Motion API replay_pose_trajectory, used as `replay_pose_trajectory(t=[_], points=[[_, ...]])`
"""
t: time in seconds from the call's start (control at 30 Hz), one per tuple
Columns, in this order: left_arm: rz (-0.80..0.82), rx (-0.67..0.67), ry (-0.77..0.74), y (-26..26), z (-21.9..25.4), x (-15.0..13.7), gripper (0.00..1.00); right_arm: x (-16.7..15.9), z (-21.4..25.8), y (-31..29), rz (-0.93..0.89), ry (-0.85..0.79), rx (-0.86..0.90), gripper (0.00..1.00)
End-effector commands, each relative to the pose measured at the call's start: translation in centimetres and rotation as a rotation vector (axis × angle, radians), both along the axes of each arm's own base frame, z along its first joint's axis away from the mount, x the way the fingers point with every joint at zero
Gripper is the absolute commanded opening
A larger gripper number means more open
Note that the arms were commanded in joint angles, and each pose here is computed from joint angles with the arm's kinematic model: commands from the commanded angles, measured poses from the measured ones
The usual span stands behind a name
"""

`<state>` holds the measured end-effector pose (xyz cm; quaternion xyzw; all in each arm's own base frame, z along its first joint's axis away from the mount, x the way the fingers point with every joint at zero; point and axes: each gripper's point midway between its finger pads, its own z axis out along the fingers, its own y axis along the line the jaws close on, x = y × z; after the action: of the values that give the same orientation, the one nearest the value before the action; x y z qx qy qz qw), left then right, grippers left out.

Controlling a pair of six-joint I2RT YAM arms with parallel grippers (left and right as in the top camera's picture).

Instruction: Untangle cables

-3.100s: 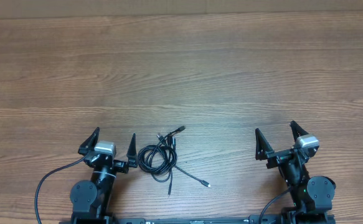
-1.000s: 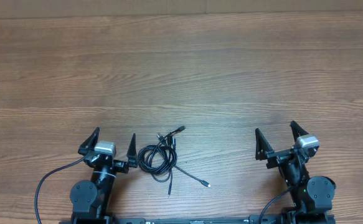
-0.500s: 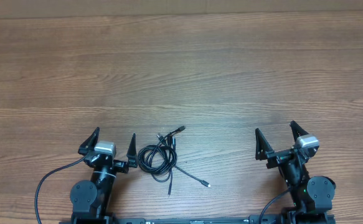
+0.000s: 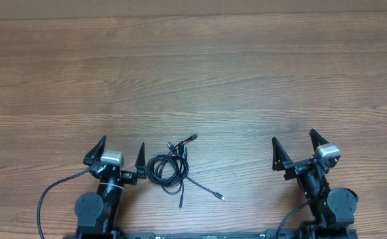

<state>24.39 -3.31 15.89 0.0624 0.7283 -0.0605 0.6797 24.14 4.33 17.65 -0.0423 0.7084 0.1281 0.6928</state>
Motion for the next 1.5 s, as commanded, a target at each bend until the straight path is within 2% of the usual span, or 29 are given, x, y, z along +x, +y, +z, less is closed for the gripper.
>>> replay_pose_trajectory(t=[0.0,1.0,1.47], points=[[0.013,-0.005,-0.002,0.27,-0.05,0.01,1.00,0.00,-0.22,0.06,0.002,-0.002,0.001,1.00],[0.011,-0.014,0.006,0.22,-0.19,0.02,1.00,0.00,-0.22,0.06,0.002,-0.002,0.001,1.00],[0.040,-0.003,0.143,0.74,0.36,-0.88,1.00,0.00,-0.22,0.06,0.002,-0.002,0.001,1.00]])
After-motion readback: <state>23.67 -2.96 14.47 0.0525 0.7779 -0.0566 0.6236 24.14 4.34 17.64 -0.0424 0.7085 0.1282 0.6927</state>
